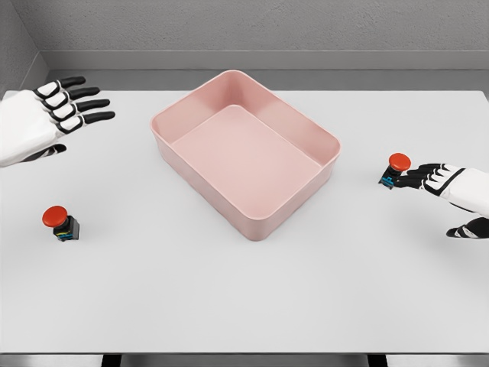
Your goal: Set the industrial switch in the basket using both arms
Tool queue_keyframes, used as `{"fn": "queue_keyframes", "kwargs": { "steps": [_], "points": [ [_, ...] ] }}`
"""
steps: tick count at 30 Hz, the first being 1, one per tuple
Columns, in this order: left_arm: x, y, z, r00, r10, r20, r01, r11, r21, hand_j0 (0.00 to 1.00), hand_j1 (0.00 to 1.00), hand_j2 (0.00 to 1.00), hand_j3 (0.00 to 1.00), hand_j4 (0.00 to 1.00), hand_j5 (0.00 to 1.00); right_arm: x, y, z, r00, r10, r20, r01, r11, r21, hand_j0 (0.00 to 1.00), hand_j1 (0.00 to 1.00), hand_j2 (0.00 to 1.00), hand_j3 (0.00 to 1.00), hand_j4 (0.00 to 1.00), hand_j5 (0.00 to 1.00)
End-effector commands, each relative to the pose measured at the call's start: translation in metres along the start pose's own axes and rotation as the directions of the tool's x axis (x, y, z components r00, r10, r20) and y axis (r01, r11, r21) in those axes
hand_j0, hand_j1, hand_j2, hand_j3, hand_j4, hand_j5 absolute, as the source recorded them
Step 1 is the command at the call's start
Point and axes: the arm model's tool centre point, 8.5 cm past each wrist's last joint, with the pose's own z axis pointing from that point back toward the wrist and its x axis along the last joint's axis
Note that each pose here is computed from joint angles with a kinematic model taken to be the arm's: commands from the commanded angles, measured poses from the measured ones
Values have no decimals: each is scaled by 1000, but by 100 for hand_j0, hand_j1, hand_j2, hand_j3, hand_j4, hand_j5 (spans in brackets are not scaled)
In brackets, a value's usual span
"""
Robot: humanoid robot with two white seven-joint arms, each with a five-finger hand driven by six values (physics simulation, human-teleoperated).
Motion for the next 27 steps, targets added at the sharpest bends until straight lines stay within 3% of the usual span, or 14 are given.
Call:
{"fn": "queue_keyframes", "kwargs": {
  "steps": [1,5,6,9,12,14,16,18,22,27],
  "points": [
    [2,0,-1,1000,6,6,-5,1000,-16,100,100,100,100,100,100,0,-1,0,1000,-4,0,4,1000,-1,100,100,100,100,100,100],
    [2,1,1,1000,1,8,-1,1000,-23,100,100,100,100,100,100,-2,-7,0,1000,-4,-13,4,1000,-23,100,100,100,100,100,100],
    [-1,2,12,1000,-11,3,11,998,-61,100,100,100,100,100,100,-4,-12,-4,1000,-11,-28,10,998,-56,100,100,100,100,100,100],
    [2,4,20,999,-23,22,25,994,-102,100,100,100,100,100,100,-20,-28,-8,985,-38,-166,21,994,-104,100,100,100,100,100,100],
    [8,-1,28,999,-20,38,27,981,-193,100,100,100,100,100,100,-30,-43,-19,973,-61,-221,55,998,-29,100,100,100,100,100,100],
    [6,-3,31,999,-27,38,35,969,-245,100,100,100,100,100,100,-35,-41,-43,962,-109,-249,123,991,42,100,100,100,100,100,100],
    [4,-3,38,999,-33,37,41,961,-273,100,100,100,100,100,100,-37,-41,-62,950,-134,-283,160,985,68,100,100,100,100,100,100],
    [3,-6,40,999,-35,36,44,947,-317,100,100,100,100,100,100,-42,-44,-63,933,-159,-324,188,980,61,100,100,100,100,100,100],
    [3,-14,44,999,-34,36,46,908,-416,100,100,100,100,100,100,-50,-42,-91,930,-188,-316,218,974,64,100,100,100,100,100,100],
    [12,-22,45,997,-35,66,62,879,-473,100,100,100,100,100,100,-46,-42,-108,938,-188,-291,218,973,76,100,100,100,100,100,100]
  ]
}}
